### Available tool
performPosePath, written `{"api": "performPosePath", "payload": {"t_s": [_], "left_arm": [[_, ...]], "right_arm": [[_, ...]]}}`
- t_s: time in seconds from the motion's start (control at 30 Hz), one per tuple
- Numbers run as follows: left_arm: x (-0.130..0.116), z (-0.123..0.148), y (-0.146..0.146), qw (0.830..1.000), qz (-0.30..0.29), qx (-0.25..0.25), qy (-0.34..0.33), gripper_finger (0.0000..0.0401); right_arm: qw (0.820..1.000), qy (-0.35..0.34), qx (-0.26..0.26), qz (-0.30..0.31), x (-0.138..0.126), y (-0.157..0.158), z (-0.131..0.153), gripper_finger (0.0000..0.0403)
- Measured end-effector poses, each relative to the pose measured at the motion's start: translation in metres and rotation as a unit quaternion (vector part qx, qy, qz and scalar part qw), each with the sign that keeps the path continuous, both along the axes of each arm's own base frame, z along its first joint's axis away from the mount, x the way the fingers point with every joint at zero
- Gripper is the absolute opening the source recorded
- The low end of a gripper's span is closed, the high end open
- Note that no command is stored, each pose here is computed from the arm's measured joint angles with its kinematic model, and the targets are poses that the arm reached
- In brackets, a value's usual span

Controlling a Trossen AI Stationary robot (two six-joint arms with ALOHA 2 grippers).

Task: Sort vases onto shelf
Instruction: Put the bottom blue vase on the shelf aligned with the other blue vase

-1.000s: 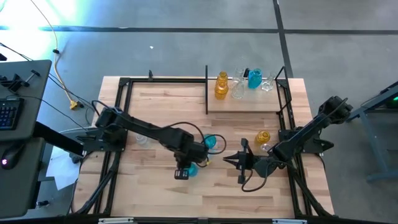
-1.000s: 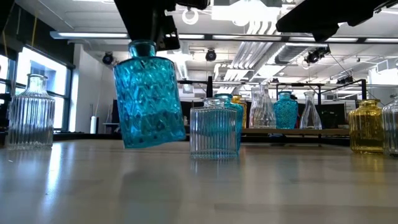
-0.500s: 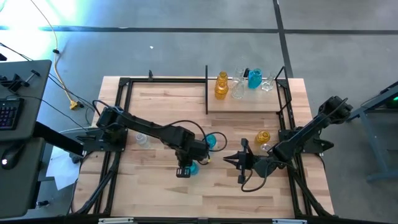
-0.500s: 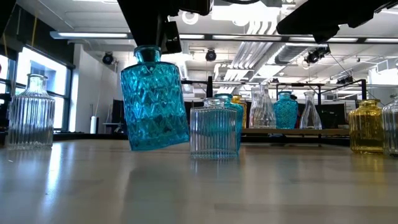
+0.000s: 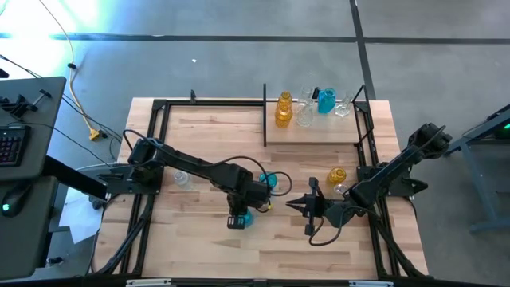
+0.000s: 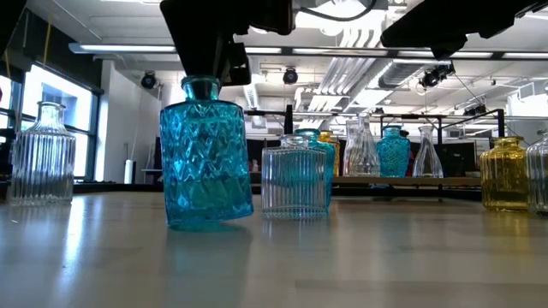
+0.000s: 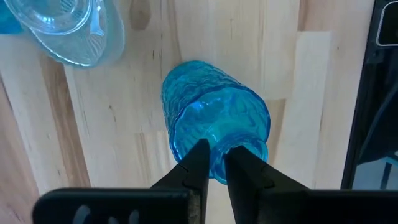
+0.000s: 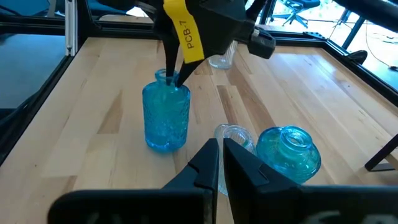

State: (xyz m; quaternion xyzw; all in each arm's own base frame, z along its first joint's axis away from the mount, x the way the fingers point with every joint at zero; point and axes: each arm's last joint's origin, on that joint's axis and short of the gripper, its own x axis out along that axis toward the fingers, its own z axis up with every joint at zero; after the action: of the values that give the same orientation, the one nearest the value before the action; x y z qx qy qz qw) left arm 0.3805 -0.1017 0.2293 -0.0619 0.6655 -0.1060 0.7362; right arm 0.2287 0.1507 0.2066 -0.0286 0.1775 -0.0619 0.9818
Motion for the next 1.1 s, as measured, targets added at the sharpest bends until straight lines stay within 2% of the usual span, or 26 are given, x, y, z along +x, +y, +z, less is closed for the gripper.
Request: {"api": "performPosePath", "payload": {"t_s": [0.23,0.4,0.5,0.6,0.67,0.9,1.1], "left_arm": [[0.000,0.024,0.001,0.998,-0.017,0.018,-0.049,0.0085],[0.000,0.030,0.001,0.996,-0.034,0.037,-0.067,0.0120],[-0.006,0.038,-0.001,0.994,-0.052,0.048,-0.082,0.0125],[-0.015,0.050,-0.007,0.986,-0.070,0.078,-0.126,0.0115],[-0.023,0.056,-0.010,0.981,-0.073,0.073,-0.167,0.0101],[-0.067,0.062,-0.007,0.945,-0.037,0.046,-0.322,0.0043],[-0.105,0.048,0.008,0.895,0.006,0.011,-0.447,0.0013]], "right_arm": [[1.000,0.000,0.000,0.000,0.000,0.000,0.000,0.0012],[1.000,0.000,0.000,0.000,0.000,0.000,0.000,0.0012],[1.000,0.000,0.002,-0.001,0.000,0.000,0.000,0.0012],[1.000,-0.001,0.005,-0.002,0.000,0.000,0.000,0.0012],[1.000,0.000,0.005,-0.002,0.000,0.000,0.000,0.0012],[1.000,0.000,0.002,-0.006,0.002,-0.003,0.000,0.0012],[1.000,-0.005,0.015,-0.014,0.008,-0.010,0.001,0.0013]]}}
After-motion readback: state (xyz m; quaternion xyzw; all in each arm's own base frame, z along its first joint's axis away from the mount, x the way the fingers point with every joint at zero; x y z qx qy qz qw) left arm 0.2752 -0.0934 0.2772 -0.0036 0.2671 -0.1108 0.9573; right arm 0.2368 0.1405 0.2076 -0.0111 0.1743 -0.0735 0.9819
